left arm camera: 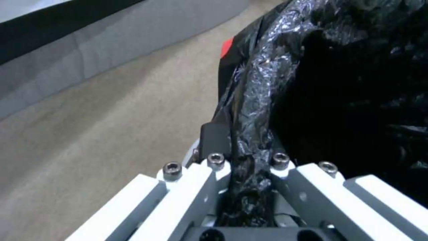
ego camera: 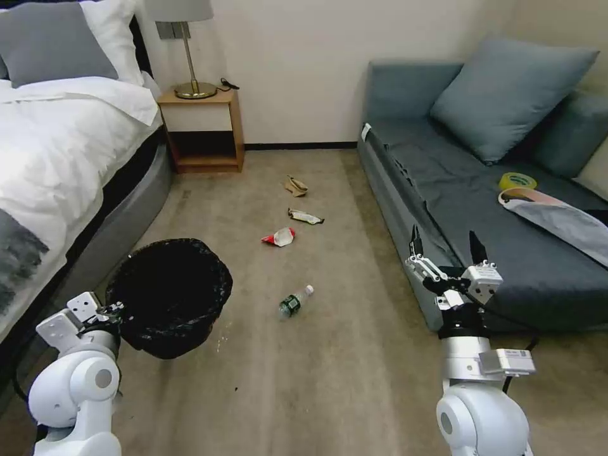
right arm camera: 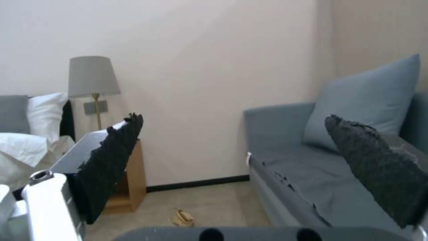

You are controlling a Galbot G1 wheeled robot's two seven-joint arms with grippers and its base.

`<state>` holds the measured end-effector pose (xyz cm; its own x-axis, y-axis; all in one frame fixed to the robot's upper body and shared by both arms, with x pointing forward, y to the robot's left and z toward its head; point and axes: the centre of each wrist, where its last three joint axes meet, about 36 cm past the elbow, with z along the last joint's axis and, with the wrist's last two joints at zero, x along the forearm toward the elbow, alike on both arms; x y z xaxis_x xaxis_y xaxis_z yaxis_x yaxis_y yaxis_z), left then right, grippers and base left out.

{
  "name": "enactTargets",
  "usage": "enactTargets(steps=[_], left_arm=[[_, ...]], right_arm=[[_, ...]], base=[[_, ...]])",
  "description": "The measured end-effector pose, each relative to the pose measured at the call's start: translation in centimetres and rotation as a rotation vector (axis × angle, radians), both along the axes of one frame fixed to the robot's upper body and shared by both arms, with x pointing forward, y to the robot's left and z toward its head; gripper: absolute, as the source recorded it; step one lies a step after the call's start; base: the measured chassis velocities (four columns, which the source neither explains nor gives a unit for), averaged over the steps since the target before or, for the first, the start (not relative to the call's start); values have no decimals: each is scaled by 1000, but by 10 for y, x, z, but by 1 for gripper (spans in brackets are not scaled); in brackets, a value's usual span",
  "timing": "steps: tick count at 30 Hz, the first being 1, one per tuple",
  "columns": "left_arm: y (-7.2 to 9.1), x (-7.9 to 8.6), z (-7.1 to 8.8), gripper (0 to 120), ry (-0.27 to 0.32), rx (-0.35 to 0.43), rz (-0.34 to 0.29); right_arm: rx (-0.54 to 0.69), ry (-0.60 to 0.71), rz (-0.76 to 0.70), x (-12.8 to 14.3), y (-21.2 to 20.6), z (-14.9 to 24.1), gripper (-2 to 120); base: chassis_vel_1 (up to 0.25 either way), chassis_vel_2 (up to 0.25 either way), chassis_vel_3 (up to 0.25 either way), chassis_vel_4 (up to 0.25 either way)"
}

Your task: Pick up the trash bin, then pick up the garbage on the floor and place it into the trash bin.

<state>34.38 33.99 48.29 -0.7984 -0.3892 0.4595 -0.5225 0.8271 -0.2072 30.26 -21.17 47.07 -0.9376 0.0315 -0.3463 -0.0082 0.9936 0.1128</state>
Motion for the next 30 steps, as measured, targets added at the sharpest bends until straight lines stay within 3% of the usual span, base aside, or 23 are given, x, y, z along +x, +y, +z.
enactTargets(steps=[30], left_arm=[[-3,-1,-2,2,4,5,9]], right_arm=[[-9,19,28,8,0,-7,100]], base=[[-147,148,145,-152]])
